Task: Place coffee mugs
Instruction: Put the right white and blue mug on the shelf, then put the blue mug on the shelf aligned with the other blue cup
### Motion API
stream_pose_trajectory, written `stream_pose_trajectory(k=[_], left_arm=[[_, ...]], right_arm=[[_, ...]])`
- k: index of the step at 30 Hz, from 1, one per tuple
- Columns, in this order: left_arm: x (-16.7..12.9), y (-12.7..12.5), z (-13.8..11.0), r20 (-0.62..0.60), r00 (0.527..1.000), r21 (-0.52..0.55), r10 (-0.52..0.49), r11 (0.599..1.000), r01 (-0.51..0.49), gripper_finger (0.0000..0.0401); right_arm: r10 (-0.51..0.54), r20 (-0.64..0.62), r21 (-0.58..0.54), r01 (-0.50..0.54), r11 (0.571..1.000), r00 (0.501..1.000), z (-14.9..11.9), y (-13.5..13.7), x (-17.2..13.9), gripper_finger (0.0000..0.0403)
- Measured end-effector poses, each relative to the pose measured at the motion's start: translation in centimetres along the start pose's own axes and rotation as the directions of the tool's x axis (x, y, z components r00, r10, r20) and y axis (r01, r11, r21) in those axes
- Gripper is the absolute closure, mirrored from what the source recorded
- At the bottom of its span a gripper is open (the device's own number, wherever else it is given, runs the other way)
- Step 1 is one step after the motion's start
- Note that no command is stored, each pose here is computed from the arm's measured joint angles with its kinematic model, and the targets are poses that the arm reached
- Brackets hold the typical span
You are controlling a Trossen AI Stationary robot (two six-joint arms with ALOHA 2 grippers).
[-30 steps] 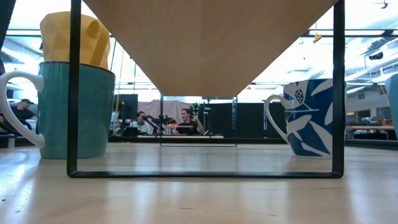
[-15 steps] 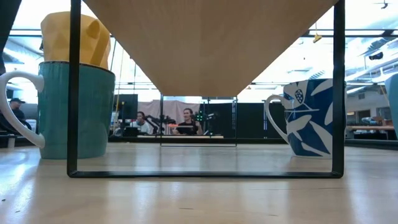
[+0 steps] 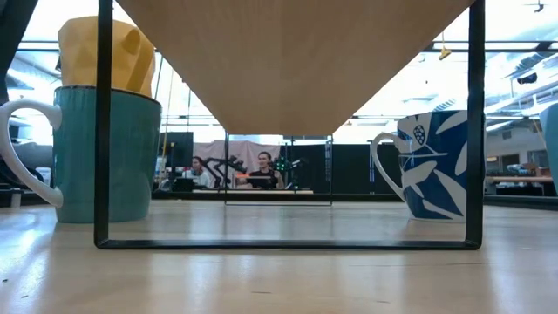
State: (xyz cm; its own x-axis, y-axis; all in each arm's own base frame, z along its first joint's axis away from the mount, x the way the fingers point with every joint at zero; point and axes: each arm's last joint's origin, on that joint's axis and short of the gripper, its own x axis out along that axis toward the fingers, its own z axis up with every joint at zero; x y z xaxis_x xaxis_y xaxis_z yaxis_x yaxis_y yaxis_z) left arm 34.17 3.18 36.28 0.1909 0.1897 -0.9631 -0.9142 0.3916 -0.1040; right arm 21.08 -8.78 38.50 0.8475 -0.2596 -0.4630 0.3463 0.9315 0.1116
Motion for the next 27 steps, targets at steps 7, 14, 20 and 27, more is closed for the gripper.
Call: stream_pose_trajectory(k=[7, 14, 20, 27], left_arm=[[0.03, -0.04, -0.01, -0.001, 1.0, -0.043, -0.003, 0.999, 0.003, 0.035], [0.06, -0.05, -0.05, -0.004, 1.0, -0.046, -0.002, 0.999, 0.002, 0.0319], [0.07, -0.03, -0.03, -0.004, 1.0, -0.05, -0.001, 0.999, 0.001, 0.0295], [-0.01, -0.01, -0.06, -0.013, 1.0, -0.034, -0.009, 0.999, 0.009, 0.0289]], right_arm=[[0.0, 0.0, 0.0, 0.0, 1.0, 1.0, 0.0, 0.0, 0.0, 0.0157], [0.0, 0.0, 0.0, 0.0, 1.0, 1.0, 0.0, -0.01, 0.0, 0.0157], [0.0, 0.0, 0.0, 0.0, 1.0, 1.0, 0.0, 0.0, 0.0, 0.0157], [0.0, 0.0, 0.0, 0.0, 1.0, 1.0, 0.0, 0.0, 0.0, 0.0157]])
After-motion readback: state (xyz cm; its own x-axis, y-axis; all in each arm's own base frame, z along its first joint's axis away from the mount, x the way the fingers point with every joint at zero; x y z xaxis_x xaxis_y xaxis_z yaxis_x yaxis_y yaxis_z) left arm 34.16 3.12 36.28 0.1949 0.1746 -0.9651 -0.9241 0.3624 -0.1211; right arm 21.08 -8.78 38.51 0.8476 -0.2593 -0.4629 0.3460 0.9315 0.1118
